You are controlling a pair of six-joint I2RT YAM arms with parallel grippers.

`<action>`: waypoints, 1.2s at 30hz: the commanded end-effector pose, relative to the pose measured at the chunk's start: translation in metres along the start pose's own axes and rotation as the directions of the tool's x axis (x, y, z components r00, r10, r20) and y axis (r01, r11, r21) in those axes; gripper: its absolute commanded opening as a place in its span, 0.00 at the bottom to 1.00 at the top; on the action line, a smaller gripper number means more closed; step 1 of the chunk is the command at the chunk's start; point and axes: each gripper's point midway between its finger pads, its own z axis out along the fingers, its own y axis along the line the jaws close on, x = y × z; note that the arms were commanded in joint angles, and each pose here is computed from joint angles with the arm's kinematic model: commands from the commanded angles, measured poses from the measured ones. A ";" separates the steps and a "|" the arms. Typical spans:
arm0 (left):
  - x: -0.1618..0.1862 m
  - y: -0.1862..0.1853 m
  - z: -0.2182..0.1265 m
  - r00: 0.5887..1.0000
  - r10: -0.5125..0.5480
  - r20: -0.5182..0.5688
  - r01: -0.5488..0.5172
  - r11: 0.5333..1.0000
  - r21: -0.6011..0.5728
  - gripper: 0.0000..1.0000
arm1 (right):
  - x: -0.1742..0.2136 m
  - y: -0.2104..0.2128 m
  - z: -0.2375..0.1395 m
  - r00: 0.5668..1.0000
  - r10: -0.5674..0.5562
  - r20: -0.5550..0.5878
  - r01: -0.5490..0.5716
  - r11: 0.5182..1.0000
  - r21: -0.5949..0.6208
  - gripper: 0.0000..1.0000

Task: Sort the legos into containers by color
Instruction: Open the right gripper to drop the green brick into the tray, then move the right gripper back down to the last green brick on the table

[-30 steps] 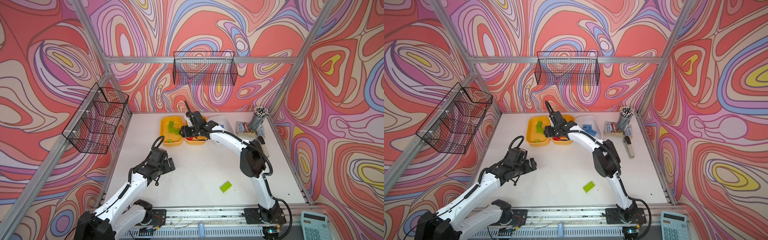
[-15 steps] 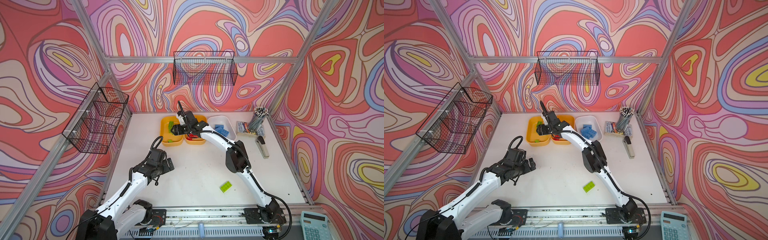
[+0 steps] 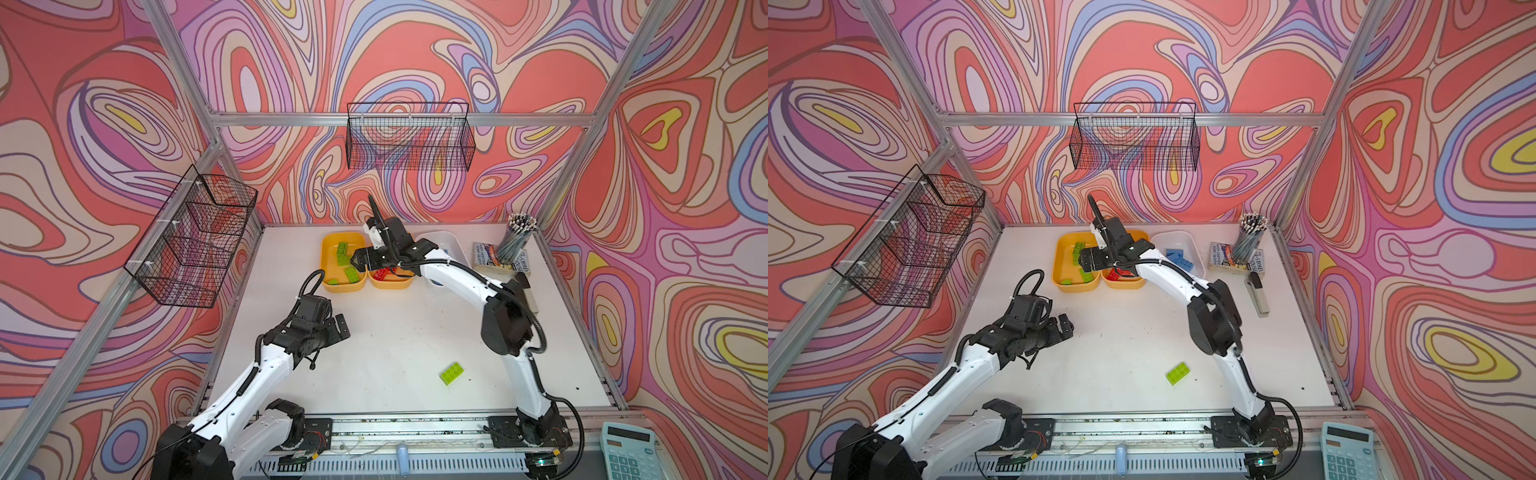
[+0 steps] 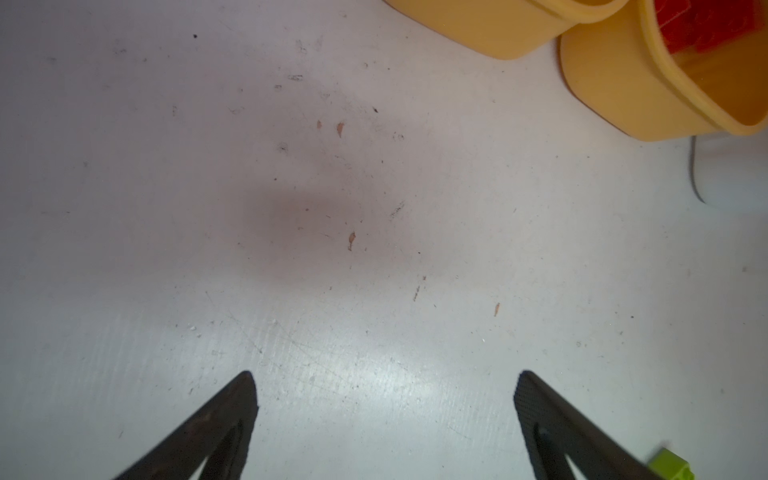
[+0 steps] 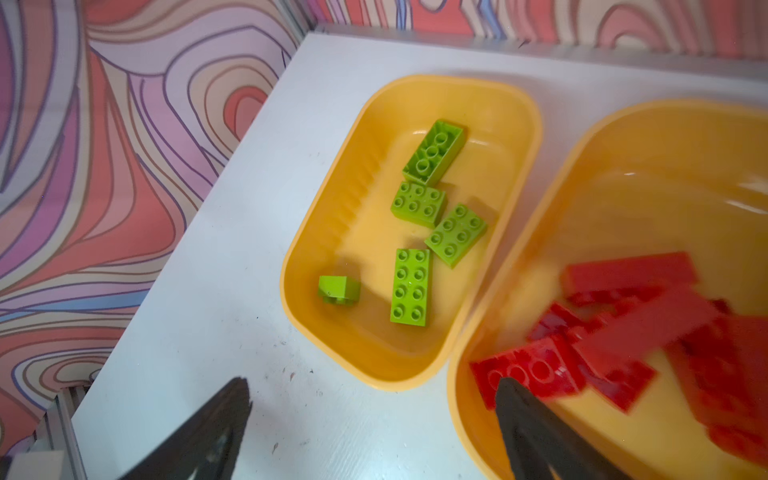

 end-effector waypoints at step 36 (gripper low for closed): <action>0.087 -0.026 -0.020 0.985 0.167 0.032 -0.170 0.975 0.143 1.00 | 0.342 -0.073 -0.159 0.907 0.236 -0.348 -0.111 0.933 0.343 0.94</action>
